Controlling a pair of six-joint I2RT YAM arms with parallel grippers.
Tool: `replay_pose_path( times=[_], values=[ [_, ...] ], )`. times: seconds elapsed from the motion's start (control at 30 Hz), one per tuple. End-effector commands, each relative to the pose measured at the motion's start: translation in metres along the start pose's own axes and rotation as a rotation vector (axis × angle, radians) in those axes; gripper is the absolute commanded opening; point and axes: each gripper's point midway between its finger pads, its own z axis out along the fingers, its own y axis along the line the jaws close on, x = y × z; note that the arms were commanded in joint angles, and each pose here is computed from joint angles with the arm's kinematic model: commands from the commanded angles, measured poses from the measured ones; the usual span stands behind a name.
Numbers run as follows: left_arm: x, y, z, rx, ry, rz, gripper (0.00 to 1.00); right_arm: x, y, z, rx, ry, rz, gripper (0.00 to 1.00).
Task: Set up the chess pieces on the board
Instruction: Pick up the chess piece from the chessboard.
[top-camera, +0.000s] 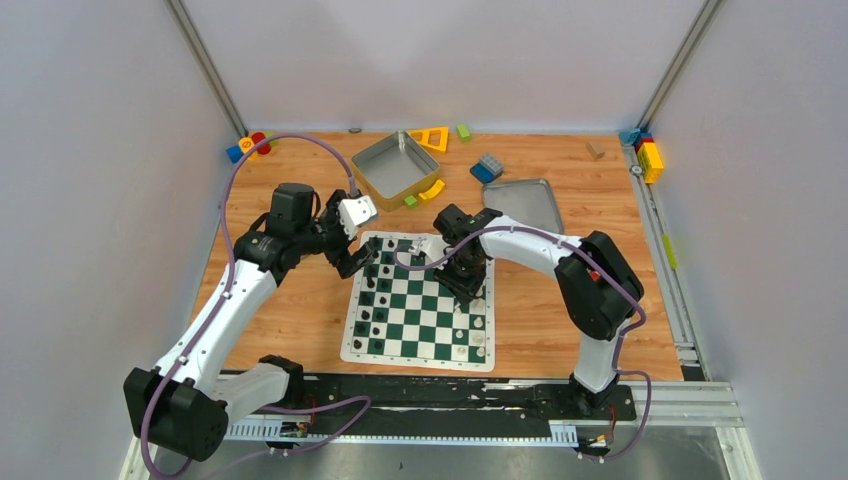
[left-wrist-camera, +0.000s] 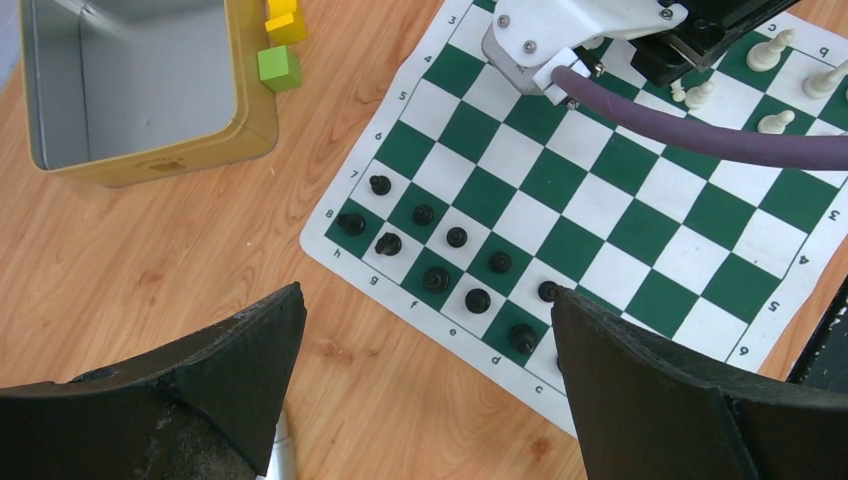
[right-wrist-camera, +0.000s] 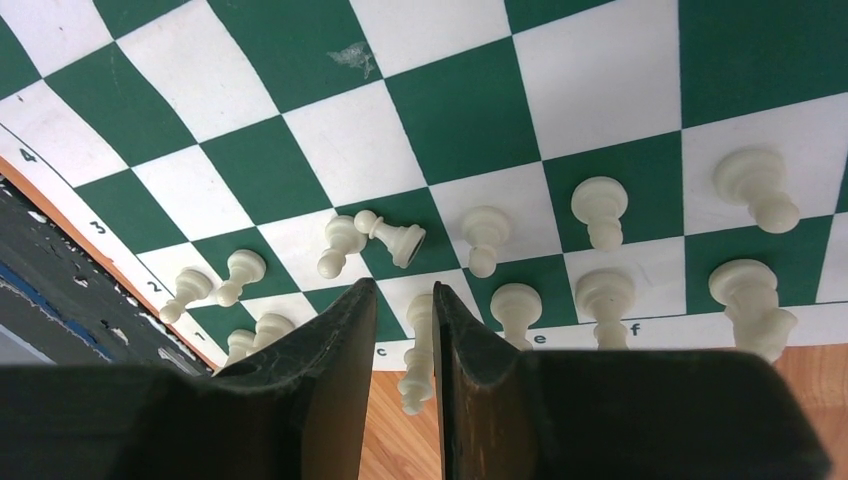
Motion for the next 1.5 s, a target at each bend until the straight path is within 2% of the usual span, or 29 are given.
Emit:
replay_pose_path(
  times=[0.0, 1.07, 1.47],
  values=[
    [-0.017, 0.004, -0.010, -0.018, -0.052, 0.019, 1.00, -0.009, 0.002, 0.005, -0.012, -0.031, 0.002, 0.28],
    [-0.012, 0.004, -0.010, -0.021, -0.044, 0.013, 1.00, -0.013, 0.003, 0.018, -0.029, -0.027, 0.001, 0.23],
    [-0.008, 0.004, -0.008, -0.022, -0.038, 0.010, 1.00, -0.015, 0.003, 0.018, -0.033, -0.031, -0.001, 0.10]
  ],
)
